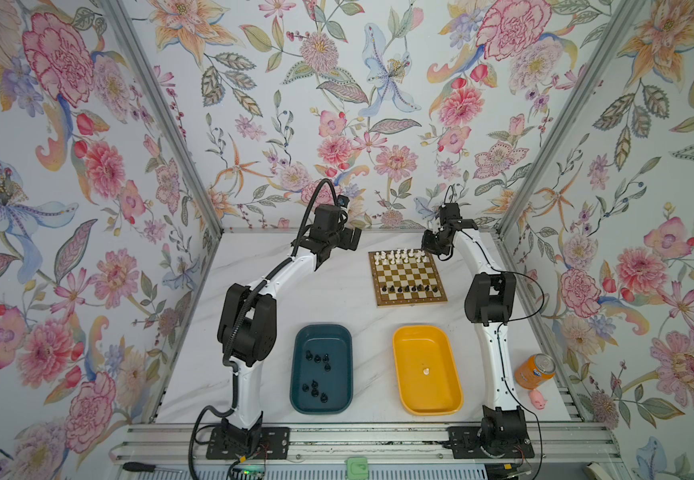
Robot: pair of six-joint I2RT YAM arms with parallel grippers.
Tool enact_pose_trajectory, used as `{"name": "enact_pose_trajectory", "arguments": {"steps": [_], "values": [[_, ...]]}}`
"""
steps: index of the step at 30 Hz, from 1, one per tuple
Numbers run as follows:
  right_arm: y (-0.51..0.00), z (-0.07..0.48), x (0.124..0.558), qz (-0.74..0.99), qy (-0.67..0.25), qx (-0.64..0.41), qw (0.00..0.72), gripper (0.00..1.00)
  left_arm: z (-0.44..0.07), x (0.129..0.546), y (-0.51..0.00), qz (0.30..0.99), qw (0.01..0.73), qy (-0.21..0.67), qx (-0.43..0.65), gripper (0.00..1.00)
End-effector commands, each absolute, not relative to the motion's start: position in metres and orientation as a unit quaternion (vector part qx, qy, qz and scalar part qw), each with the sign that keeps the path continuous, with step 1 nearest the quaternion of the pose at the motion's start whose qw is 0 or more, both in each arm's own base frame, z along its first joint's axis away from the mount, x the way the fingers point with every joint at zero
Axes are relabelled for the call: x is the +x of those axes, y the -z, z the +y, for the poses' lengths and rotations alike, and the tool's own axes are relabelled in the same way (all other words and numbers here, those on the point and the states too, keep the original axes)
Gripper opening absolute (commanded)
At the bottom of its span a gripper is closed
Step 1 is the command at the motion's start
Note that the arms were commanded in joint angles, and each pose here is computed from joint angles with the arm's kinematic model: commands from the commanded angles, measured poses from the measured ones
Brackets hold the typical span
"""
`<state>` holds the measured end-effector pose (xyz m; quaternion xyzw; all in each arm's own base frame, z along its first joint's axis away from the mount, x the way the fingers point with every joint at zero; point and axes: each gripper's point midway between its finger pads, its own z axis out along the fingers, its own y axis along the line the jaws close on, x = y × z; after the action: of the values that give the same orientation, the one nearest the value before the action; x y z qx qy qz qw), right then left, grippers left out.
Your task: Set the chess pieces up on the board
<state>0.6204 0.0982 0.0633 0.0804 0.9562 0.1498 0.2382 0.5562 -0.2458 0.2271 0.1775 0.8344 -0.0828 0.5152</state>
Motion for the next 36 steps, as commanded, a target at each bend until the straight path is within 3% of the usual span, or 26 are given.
{"name": "enact_pose_trajectory", "arguments": {"steps": [1,36], "values": [[-0.0429,0.0986,0.6158,0.963,-0.137,0.076,0.221,0.22,-0.2459,0.5593,-0.229,0.833,0.517,0.075,0.182,0.99],[-0.0476,0.0943,0.6206,0.962,-0.122,0.074,0.234,0.13,-0.2456,0.5609,-0.2308,0.832,0.519,0.074,0.182,0.99]]}}
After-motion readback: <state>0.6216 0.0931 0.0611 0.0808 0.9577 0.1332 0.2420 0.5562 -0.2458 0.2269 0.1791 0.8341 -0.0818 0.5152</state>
